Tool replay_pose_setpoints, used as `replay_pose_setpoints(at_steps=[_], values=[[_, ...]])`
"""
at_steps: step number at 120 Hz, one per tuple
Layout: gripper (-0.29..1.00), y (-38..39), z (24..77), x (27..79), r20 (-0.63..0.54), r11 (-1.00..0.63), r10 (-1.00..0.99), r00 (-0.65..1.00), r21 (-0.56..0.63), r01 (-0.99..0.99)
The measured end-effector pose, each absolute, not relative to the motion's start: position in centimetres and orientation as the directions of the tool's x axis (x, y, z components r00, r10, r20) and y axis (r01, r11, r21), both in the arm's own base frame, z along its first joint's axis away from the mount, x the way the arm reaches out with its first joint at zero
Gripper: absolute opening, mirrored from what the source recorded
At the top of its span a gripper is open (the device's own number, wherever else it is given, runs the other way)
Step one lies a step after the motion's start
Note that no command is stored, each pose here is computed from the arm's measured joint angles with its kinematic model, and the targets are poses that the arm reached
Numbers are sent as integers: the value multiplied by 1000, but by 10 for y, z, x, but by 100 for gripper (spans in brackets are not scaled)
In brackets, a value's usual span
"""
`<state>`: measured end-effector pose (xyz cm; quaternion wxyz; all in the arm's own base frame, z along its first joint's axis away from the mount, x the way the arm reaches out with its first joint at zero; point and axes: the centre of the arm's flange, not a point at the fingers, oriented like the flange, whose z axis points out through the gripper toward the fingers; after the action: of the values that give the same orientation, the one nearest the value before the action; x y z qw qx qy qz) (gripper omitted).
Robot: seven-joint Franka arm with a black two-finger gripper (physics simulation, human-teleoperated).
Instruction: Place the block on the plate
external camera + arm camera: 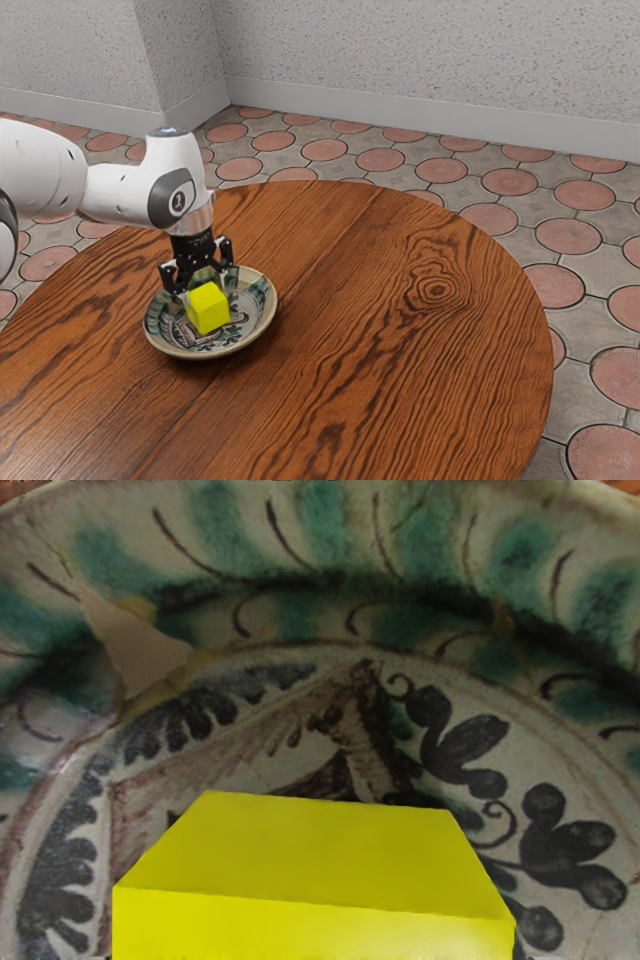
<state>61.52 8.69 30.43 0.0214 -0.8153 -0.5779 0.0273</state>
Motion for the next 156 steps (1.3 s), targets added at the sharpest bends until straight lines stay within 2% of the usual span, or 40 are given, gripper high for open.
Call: replay_pose_setpoints(at_steps=[12, 32, 58, 82, 101, 126, 156], values=[[60, 82, 317, 617, -16, -338, 941, 337, -41, 940], [66, 67, 370, 612, -1, -369, 929, 370, 25, 929], [69, 44, 414, 575, -11, -516, 856, 516, 33, 856], [70, 12, 442, 566, -18, -777, 628, 778, 32, 629], [70, -5, 474, 572, 1, -910, 412, 911, 48, 411], [70, -6, 525, 595, 22, -980, 190, 982, 59, 188], [70, -3, 569, 598, 31, -998, 32, 999, 52, 31]])
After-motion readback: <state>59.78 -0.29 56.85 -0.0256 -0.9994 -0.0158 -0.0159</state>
